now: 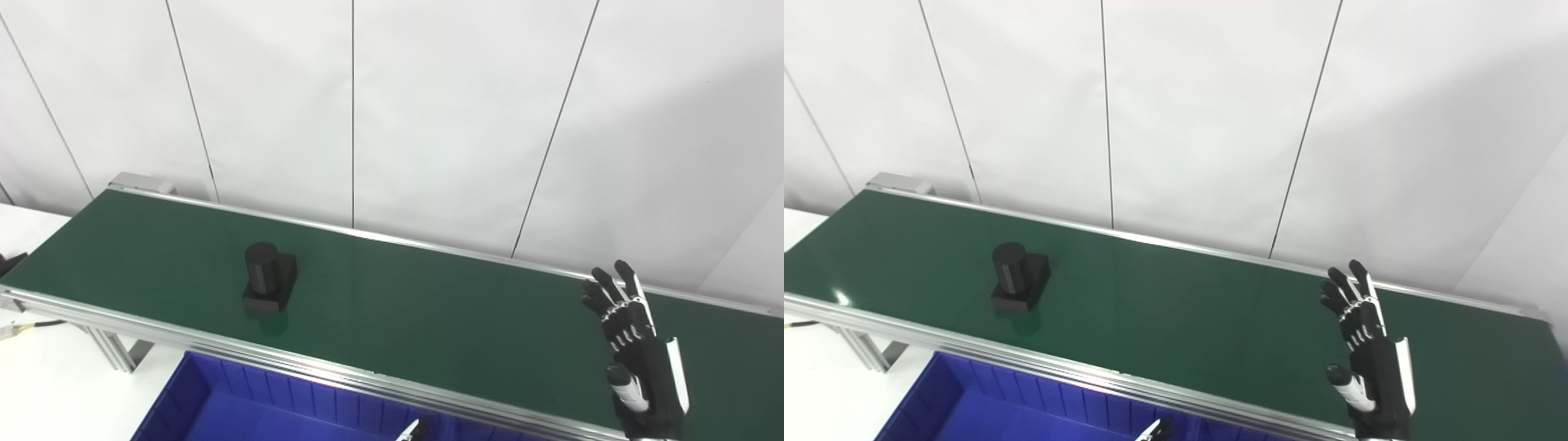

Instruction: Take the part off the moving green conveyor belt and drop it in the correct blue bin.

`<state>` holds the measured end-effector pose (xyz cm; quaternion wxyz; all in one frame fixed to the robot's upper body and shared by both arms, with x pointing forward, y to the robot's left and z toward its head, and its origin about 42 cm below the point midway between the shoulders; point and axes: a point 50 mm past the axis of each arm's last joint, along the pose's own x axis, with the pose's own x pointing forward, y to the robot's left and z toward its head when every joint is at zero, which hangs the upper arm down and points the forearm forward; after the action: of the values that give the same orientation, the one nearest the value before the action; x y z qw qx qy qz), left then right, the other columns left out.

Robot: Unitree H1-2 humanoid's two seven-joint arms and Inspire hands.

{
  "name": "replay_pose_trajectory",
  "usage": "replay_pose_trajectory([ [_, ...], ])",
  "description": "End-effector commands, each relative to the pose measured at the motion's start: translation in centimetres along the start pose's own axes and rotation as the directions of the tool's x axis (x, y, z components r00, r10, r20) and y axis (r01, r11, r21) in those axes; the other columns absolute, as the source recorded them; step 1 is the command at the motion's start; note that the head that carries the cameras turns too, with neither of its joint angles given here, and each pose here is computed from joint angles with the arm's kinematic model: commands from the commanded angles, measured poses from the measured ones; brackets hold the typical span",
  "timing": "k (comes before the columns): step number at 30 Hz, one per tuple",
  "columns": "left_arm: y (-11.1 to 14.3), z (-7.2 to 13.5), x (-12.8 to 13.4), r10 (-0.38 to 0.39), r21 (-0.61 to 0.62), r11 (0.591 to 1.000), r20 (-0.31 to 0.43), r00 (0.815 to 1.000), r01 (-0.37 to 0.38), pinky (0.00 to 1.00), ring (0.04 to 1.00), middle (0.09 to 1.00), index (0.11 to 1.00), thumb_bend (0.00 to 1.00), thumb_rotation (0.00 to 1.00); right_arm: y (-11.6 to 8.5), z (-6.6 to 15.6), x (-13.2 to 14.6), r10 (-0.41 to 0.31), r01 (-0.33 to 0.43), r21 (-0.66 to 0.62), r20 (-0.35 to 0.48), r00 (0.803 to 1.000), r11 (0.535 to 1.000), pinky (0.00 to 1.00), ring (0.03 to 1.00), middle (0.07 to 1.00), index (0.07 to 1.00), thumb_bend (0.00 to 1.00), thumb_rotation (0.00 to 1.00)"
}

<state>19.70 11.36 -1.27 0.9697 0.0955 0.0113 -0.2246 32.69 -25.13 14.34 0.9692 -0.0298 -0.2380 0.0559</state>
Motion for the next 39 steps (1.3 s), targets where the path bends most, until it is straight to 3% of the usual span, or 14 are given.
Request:
replay_pose_trajectory([
  [1,0.0,1.1,1.1,-0.002,-0.002,1.000,0.067,0.998,0.002,0.85,0.952,0.947,0.974,1.00,0.91,0.6,1.3,2.3,0.016,-0.015,-0.010,0.093,0.995,1.000,0.80,0.832,0.890,0.966,1.00,0.70],
  [13,-0.4,1.3,1.2,0.001,-0.008,1.000,0.071,0.997,0.000,0.87,0.965,0.949,0.979,1.00,0.92,2.5,1.8,6.6,0.060,-0.058,-0.016,0.142,0.988,0.998,0.76,0.805,0.882,0.961,1.00,0.61],
  [24,-0.5,1.1,1.6,0.004,0.000,1.000,0.065,0.998,-0.004,0.85,0.956,0.952,0.976,1.00,0.92,4.7,2.6,9.9,0.065,-0.053,-0.072,0.178,0.982,0.996,0.73,0.794,0.863,0.945,1.00,0.44],
  [31,-0.6,1.1,1.7,0.002,0.002,1.000,0.066,0.998,-0.002,0.84,0.953,0.951,0.977,1.00,0.92,6.0,2.5,11.3,0.089,-0.067,-0.124,0.176,0.980,0.990,0.74,0.788,0.847,0.939,0.99,0.32],
  [39,-0.4,1.1,2.2,0.003,0.005,1.000,0.066,0.998,-0.003,0.87,0.952,0.945,0.976,1.00,0.91,7.2,1.6,12.7,0.118,-0.103,-0.108,0.143,0.983,0.989,0.74,0.789,0.848,0.928,1.00,0.30],
])
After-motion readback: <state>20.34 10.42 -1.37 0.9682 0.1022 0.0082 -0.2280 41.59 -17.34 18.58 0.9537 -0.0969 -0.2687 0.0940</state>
